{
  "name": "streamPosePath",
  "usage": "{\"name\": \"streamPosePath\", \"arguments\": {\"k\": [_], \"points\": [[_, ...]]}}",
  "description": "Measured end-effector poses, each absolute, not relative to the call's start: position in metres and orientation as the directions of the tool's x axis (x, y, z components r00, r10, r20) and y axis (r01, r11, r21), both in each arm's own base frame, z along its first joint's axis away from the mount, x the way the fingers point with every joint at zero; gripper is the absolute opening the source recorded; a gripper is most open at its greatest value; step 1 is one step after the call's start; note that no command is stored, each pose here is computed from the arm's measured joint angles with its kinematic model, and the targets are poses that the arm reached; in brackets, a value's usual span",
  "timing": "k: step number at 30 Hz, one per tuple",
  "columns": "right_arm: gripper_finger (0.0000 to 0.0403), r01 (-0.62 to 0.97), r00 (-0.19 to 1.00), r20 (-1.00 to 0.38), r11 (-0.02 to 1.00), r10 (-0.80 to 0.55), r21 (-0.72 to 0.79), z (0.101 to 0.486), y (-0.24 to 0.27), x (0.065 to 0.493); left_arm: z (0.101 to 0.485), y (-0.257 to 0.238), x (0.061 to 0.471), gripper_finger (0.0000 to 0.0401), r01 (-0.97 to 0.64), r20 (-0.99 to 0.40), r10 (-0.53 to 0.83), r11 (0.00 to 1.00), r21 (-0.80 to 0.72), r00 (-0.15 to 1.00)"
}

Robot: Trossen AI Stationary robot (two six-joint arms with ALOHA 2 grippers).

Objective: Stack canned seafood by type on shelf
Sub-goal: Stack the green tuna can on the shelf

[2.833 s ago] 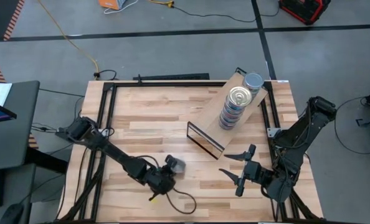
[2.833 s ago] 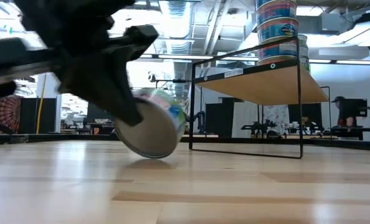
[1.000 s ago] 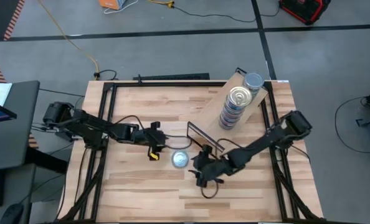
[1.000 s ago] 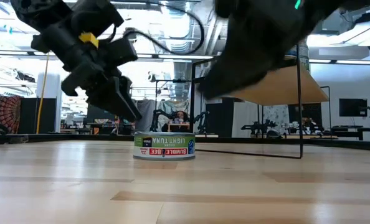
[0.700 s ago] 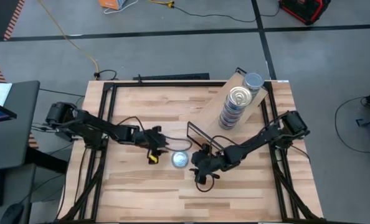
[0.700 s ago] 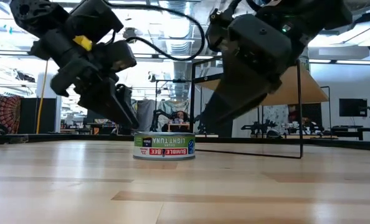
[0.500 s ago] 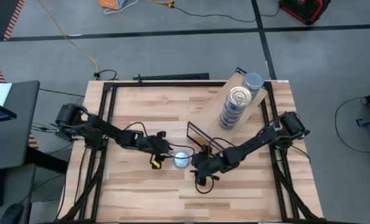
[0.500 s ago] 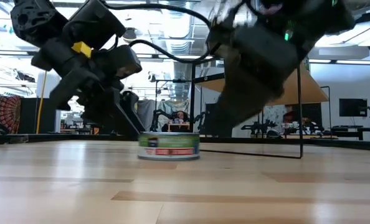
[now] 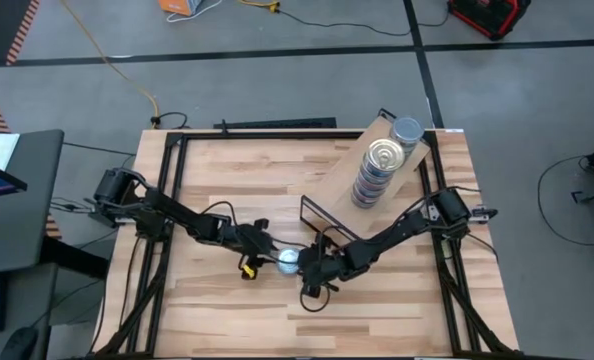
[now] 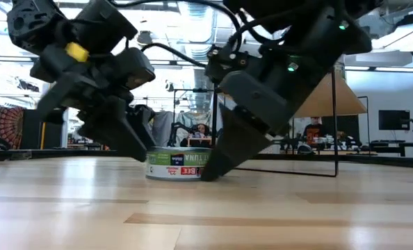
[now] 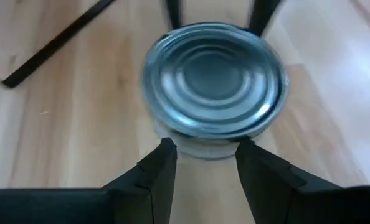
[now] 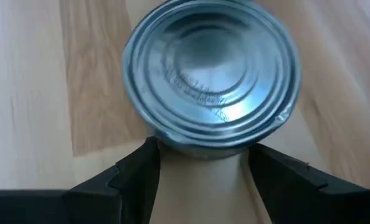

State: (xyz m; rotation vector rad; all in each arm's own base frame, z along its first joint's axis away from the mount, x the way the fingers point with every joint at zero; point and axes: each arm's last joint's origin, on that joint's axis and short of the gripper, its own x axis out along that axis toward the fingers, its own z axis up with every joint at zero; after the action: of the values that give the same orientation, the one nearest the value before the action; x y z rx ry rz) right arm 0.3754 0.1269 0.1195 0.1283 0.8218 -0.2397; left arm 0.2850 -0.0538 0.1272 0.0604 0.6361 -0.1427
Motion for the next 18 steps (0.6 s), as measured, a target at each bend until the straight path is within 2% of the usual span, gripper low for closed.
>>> {"name": "streamPosePath", "arguments": {"k": [6, 18], "points": [[0.0271, 0.223, 0.684, -0.706, 0.974, -0.185, -0.039, 0.137, 0.129, 0.389, 0.125, -0.063, 0.281, 0.0157, 0.173, -0.612, -0.085, 0.981, 0.086, 0.786], [0.0271, 0.243, 0.756, -0.607, 0.966, -0.245, -0.087, 0.176, 0.132, 0.409, 0.124, -0.064, 0.279, 0.0157, 0.153, -0.625, -0.045, 0.981, 0.121, 0.78]]}}
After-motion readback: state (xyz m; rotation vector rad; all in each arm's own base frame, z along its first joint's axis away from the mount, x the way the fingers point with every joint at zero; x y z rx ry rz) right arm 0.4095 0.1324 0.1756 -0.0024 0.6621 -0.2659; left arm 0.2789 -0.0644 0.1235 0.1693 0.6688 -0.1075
